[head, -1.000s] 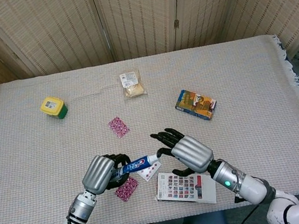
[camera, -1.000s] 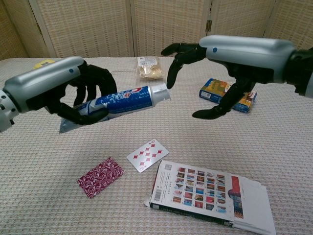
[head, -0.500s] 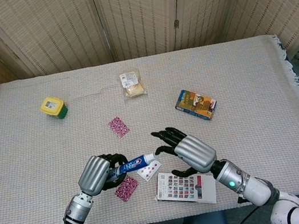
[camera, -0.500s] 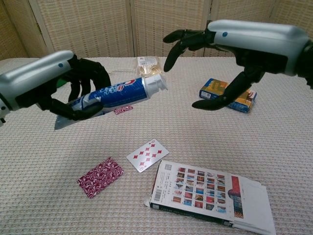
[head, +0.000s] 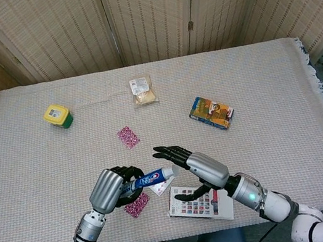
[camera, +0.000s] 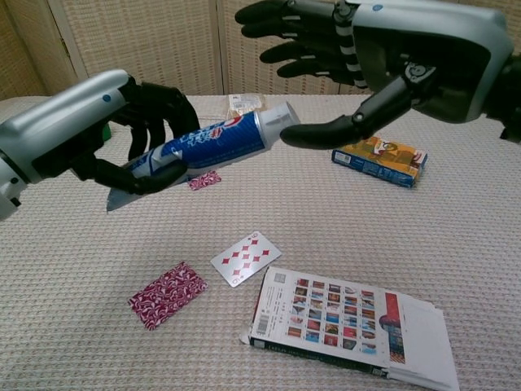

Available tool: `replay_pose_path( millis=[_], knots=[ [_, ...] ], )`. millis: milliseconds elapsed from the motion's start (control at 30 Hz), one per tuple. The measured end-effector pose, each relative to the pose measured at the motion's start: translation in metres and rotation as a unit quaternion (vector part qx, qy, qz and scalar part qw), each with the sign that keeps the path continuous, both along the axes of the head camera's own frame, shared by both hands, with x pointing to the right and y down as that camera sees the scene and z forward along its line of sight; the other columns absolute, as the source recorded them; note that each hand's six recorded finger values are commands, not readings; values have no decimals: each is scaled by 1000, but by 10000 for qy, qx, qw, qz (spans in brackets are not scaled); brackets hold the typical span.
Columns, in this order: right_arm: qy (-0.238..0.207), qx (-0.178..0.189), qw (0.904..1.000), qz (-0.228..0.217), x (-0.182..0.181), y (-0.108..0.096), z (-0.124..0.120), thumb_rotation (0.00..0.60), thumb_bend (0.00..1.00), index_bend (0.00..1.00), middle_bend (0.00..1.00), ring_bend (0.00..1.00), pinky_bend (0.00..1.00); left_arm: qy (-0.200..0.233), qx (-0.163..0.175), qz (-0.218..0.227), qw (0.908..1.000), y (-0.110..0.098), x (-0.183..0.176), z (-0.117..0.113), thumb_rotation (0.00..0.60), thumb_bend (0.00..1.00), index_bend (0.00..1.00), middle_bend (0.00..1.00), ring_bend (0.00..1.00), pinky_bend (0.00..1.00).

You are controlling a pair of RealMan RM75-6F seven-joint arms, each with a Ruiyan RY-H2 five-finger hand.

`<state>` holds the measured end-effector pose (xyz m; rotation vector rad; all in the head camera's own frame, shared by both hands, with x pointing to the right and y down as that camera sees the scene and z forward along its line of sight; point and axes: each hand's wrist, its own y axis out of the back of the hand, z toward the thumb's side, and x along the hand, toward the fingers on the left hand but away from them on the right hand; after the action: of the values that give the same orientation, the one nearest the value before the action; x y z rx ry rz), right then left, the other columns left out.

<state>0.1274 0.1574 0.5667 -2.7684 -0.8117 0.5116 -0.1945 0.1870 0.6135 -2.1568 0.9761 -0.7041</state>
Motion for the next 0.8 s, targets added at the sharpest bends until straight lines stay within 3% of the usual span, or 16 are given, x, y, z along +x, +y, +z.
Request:
replay_pose_path(
  millis=[233,800],
  knots=[
    [-533,-256,9982,39,-16,-1,3,578,326,0,0,0,0,127,36,-40,9999,-1,4,-3,600,757,785,824,712,684],
    [-849,-502,9949,198,-21,-4,9,576,325,0,0,0,0,355,133,-82,9992,-1,8,-12,600,762,786,826,713,684]
  ],
)
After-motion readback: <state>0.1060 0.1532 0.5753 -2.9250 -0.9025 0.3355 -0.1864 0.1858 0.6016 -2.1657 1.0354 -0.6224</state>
